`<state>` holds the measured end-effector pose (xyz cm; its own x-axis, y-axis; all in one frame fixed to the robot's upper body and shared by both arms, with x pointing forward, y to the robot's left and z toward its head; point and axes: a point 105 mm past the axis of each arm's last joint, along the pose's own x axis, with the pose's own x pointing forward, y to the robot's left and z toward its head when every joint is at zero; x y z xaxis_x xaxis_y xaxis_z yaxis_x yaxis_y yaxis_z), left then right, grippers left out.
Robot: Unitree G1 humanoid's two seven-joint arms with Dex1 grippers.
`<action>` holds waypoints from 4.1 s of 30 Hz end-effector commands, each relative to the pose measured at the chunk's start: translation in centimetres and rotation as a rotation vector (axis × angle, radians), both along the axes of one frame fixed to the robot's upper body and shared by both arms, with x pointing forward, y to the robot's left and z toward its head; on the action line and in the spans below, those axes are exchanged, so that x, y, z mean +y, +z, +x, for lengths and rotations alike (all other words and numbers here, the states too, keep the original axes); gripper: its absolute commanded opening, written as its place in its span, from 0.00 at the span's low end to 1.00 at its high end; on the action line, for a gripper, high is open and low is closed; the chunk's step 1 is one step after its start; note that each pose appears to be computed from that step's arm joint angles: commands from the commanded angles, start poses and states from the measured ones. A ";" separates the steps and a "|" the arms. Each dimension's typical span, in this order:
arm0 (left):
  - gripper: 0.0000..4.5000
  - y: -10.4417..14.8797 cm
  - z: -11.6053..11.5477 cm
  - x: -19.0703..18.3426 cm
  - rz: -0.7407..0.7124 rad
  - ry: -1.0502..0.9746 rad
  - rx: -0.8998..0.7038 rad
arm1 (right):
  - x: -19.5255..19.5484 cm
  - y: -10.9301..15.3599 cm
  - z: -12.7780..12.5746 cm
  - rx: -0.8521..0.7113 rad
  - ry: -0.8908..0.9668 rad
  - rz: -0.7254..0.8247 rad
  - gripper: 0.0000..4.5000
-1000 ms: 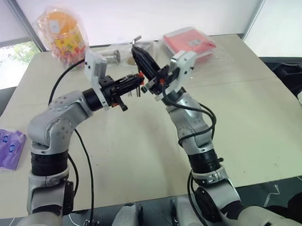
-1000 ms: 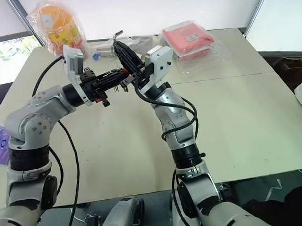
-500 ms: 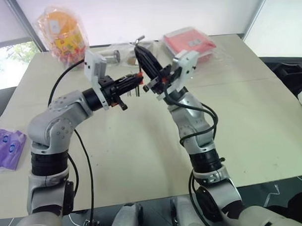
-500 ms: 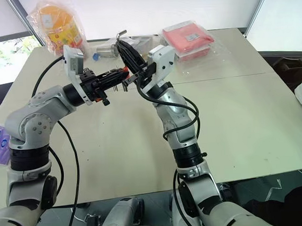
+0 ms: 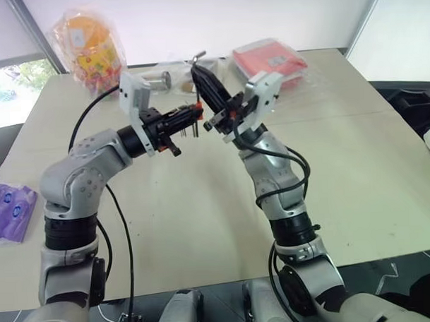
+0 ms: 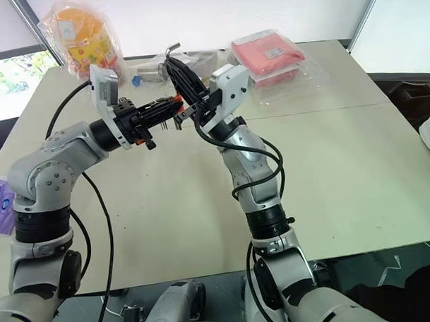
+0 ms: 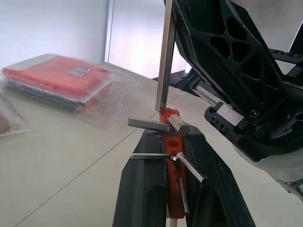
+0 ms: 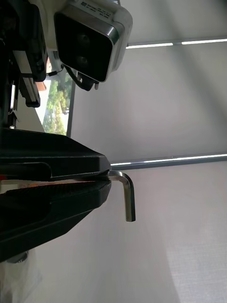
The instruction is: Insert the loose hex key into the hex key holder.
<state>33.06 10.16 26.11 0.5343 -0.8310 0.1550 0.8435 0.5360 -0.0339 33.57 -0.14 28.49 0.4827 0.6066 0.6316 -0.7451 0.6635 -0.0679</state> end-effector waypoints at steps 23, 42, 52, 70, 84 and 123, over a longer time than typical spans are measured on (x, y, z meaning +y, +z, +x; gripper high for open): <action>0.00 1.9 -0.2 0.2 -0.026 0.006 -0.066 | 0.0 1.1 -1.3 -0.064 0.012 0.012 0.01; 0.00 2.0 -0.3 0.1 -0.025 0.000 -0.068 | 0.1 -0.4 -0.9 -0.017 0.013 -0.044 0.01; 0.00 1.9 -0.2 0.1 -0.026 0.000 -0.064 | -1.6 -2.0 -1.2 -0.007 -0.014 -0.111 0.55; 0.00 -3.0 1.4 -3.6 -0.097 -0.102 0.202 | -15.0 -5.2 -2.3 0.099 -0.340 -0.360 0.55; 0.00 -12.4 3.9 -10.2 -0.119 -0.127 0.735 | -17.4 -5.6 -3.6 0.122 -0.485 -0.391 0.55; 0.99 -6.6 4.2 0.1 0.434 -0.004 0.055 | -15.6 -6.4 -3.7 0.143 -0.179 -0.730 0.57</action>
<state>37.83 10.41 16.38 0.5500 -0.7731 -0.3161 0.8275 0.5557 0.0805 30.64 -15.98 21.28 0.7099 0.7027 0.0472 -0.6212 0.6564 -0.4281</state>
